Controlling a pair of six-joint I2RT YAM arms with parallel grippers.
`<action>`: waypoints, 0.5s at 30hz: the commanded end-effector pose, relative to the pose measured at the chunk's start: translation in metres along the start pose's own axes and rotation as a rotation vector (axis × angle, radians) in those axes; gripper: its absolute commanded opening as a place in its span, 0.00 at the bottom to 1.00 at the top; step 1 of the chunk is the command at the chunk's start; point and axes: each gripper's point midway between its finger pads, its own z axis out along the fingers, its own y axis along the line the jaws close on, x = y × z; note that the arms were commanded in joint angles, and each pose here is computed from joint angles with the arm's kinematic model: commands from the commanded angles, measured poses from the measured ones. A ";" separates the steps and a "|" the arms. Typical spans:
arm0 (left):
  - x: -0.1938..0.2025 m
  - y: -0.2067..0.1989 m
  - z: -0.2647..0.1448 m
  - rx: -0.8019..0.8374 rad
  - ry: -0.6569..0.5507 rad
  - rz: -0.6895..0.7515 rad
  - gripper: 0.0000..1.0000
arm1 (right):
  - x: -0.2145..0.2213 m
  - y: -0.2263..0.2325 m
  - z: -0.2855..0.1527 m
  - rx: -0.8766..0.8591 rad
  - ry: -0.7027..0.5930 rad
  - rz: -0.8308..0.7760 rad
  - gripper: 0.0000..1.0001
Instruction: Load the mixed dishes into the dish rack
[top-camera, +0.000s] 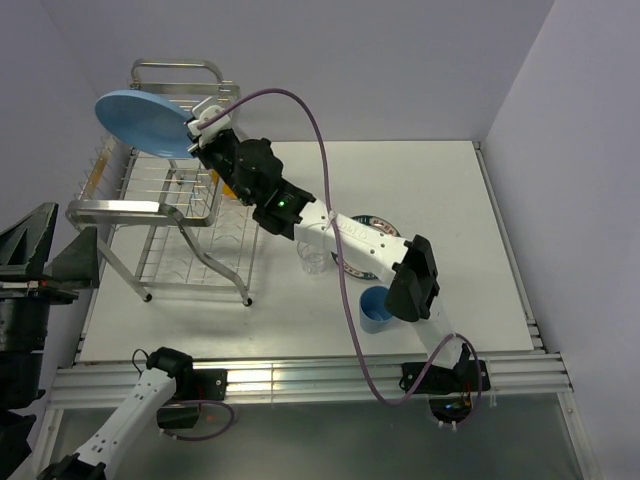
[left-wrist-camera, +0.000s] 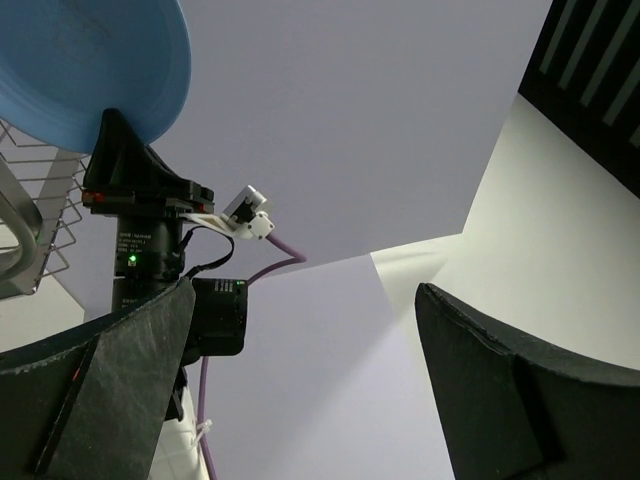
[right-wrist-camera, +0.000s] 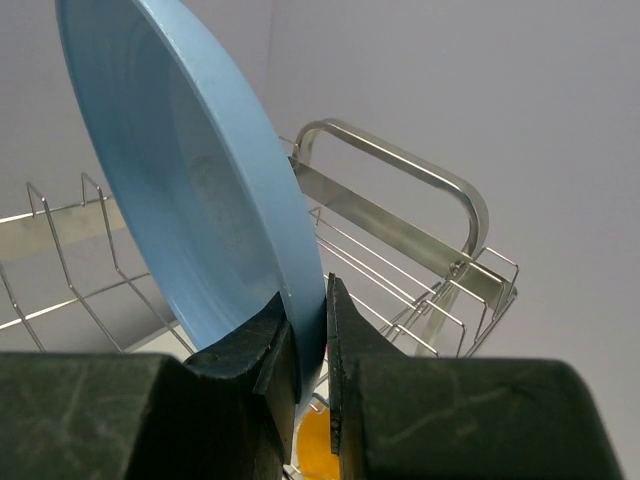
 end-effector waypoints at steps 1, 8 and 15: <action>-0.010 -0.004 -0.007 0.021 -0.034 -0.044 0.99 | -0.036 0.017 -0.014 -0.128 -0.066 0.023 0.00; -0.010 -0.005 -0.006 0.020 -0.029 -0.033 0.99 | -0.028 0.003 -0.016 -0.157 -0.037 0.054 0.00; -0.011 0.002 -0.007 0.004 -0.029 -0.045 0.99 | -0.025 -0.007 -0.019 -0.187 -0.041 0.080 0.06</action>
